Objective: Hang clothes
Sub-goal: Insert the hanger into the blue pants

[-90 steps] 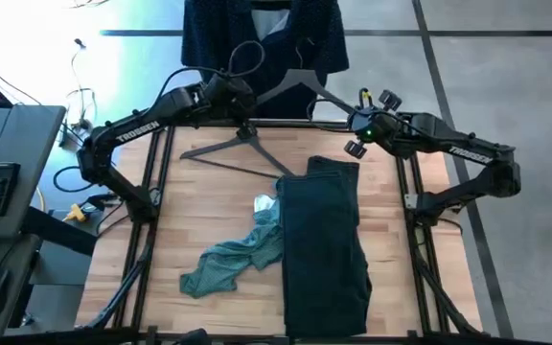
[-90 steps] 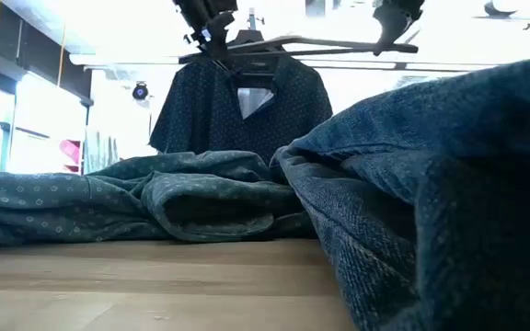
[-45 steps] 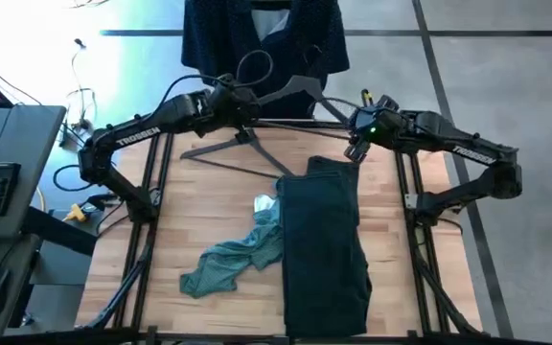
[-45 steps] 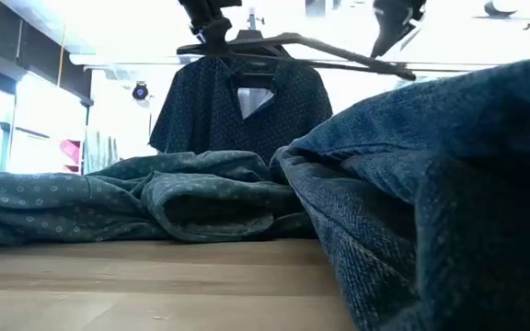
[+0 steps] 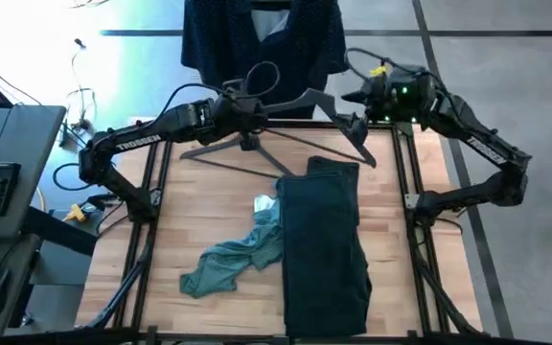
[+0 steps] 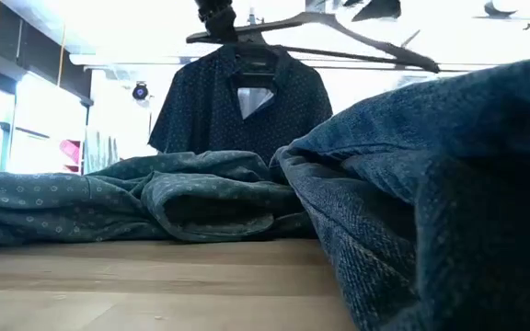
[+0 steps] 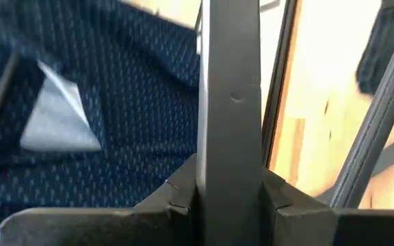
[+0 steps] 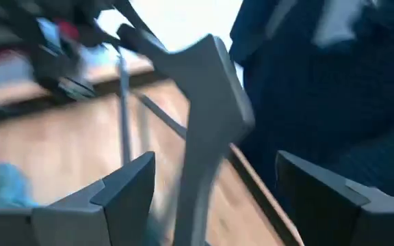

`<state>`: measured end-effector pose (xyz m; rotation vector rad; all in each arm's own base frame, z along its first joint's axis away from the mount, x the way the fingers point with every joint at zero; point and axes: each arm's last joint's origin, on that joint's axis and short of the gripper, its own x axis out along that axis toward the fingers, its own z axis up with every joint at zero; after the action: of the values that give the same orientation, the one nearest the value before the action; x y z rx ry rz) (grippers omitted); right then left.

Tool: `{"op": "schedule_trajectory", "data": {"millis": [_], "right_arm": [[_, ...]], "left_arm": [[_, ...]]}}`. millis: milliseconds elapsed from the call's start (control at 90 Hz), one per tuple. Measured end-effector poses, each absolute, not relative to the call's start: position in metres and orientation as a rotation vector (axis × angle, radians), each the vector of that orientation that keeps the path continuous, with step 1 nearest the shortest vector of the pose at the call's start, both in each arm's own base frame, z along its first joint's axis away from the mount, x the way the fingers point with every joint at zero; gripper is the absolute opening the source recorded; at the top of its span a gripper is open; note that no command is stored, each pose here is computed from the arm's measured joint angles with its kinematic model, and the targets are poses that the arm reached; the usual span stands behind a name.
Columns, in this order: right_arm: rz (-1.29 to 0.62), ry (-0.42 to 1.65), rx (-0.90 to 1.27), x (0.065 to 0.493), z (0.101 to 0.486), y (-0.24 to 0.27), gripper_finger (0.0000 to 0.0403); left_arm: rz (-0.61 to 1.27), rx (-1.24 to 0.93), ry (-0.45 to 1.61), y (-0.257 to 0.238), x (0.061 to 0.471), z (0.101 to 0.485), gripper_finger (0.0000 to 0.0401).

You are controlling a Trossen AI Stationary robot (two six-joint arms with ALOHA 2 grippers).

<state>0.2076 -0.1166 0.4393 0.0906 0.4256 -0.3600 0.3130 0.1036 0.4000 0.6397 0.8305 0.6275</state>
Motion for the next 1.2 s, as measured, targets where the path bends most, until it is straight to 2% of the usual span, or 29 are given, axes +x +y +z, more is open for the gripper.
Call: {"op": "schedule_trajectory", "data": {"millis": [200, 300, 389, 533, 578, 767, 878, 922, 1033, 1200], "right_arm": [[-0.189, 0.328, 0.217, 0.222, 0.439, -0.130, 0.0268], [-0.172, 0.333, 0.231, 0.227, 0.436, -0.132, 0.0243], [-0.182, 0.335, 0.230, 0.229, 0.435, -0.133, 0.0188], [-0.230, 0.339, 0.230, 0.229, 0.434, -0.134, 0.0052], [-0.236, 0.342, 0.211, 0.229, 0.435, -0.133, 0.0027], [-0.336, 0.394, 0.228, 0.222, 0.430, -0.140, 0.0025], [-0.563, 0.486, 0.231, 0.212, 0.421, -0.153, 0.0025], [-0.638, 0.524, 0.225, 0.206, 0.418, -0.157, 0.0025], [-0.665, 0.567, 0.261, 0.196, 0.414, -0.164, 0.0025], [-0.702, 0.650, 0.253, 0.185, 0.409, -0.170, 0.0025]], "left_arm": [[0.608, 0.665, 0.787, 0.096, 0.318, 0.403, 0.0048], [0.608, 0.664, 0.781, 0.096, 0.318, 0.404, 0.0048], [0.606, 0.666, 0.783, 0.096, 0.318, 0.404, 0.0048], [0.584, 0.654, 0.778, 0.099, 0.317, 0.403, 0.0061], [0.583, 0.631, 0.770, 0.101, 0.317, 0.403, 0.0072], [0.641, 0.484, 0.730, 0.107, 0.314, 0.403, 0.0114], [0.645, 0.331, 0.682, 0.107, 0.307, 0.406, 0.0129], [0.642, 0.252, 0.670, 0.108, 0.305, 0.405, 0.0133], [0.670, 0.018, 0.670, 0.114, 0.301, 0.397, 0.0136], [0.595, -0.465, 0.741, 0.120, 0.298, 0.375, 0.0128]]}}
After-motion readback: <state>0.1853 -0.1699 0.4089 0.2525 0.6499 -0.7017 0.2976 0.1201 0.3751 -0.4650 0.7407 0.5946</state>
